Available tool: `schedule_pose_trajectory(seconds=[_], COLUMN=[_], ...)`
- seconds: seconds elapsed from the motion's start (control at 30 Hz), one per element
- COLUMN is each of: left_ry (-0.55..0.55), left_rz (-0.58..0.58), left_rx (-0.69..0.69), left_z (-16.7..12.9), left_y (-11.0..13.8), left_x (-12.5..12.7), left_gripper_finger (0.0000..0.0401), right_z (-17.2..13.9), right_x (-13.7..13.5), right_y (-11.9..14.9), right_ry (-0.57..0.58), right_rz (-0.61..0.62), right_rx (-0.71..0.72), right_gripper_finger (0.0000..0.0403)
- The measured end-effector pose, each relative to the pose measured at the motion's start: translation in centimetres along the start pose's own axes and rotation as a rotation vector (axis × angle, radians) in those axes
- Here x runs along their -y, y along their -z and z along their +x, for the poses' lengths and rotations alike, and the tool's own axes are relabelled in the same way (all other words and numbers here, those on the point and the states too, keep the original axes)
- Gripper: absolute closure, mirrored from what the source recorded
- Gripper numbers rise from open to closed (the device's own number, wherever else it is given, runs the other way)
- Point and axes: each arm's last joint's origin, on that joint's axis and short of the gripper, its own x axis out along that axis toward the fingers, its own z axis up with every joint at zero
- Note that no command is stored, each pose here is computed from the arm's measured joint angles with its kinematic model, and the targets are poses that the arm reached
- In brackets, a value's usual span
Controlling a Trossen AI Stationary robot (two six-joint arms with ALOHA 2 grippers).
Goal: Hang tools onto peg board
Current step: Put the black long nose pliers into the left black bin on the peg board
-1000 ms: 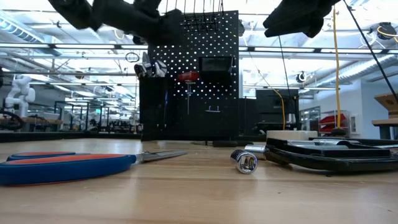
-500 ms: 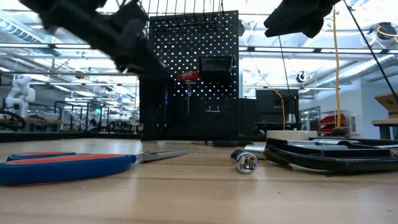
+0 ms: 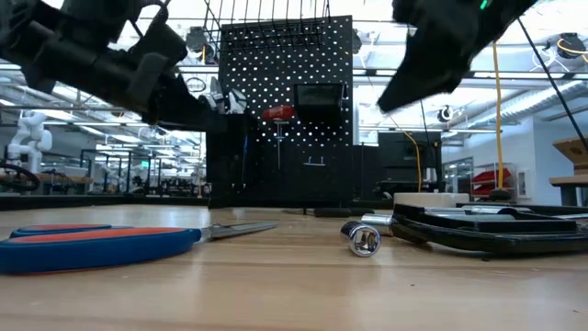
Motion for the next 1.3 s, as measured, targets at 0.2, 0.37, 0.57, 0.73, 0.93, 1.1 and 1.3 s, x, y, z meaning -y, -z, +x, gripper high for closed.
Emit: schedule_pose_trajectory(seconds=[0.2, 0.37, 0.57, 0.73, 0.93, 1.1, 1.3], left_ry=[0.079, 0.08, 0.08, 0.081, 0.081, 0.082, 0.082], left_rz=[-0.007, -0.006, -0.009, -0.028, -0.034, -0.035, -0.035], left_rx=[-0.015, -0.016, -0.015, -0.016, -0.017, -0.016, -0.017], left_z=[0.0, 0.0, 0.0, 0.0, 0.0, 0.0, 0.0], left_y=[0.3, 0.3, 0.3, 0.3, 0.3, 0.3, 0.3], left_x=[-0.1, -0.1, -0.1, -0.1, -0.1, -0.1, -0.1], left_gripper_finger=[0.0219, 0.0219, 0.0219, 0.0219, 0.0219, 0.0219, 0.0219], right_z=[4.2, 6.3, 8.8, 10.7, 13.0, 14.7, 16.4], right_x=[1.1, 2.0, 2.5, 3.3, 4.1, 5.0, 5.6], right_y=[1.0, 1.6, 0.1, 0.0, 1.0, 1.5, 2.7], right_ry=[0.064, 0.108, 0.049, 0.033, 0.094, 0.199, 0.235], right_rz=[0.007, 0.05, 0.165, 0.098, 0.027, 0.039, 0.057], right_rx=[-0.11, -0.161, -0.023, 0.013, -0.004, 0.036, 0.02], right_gripper_finger=[0.0243, 0.0243, 0.023, 0.0175, 0.0105, 0.0088, 0.0089])
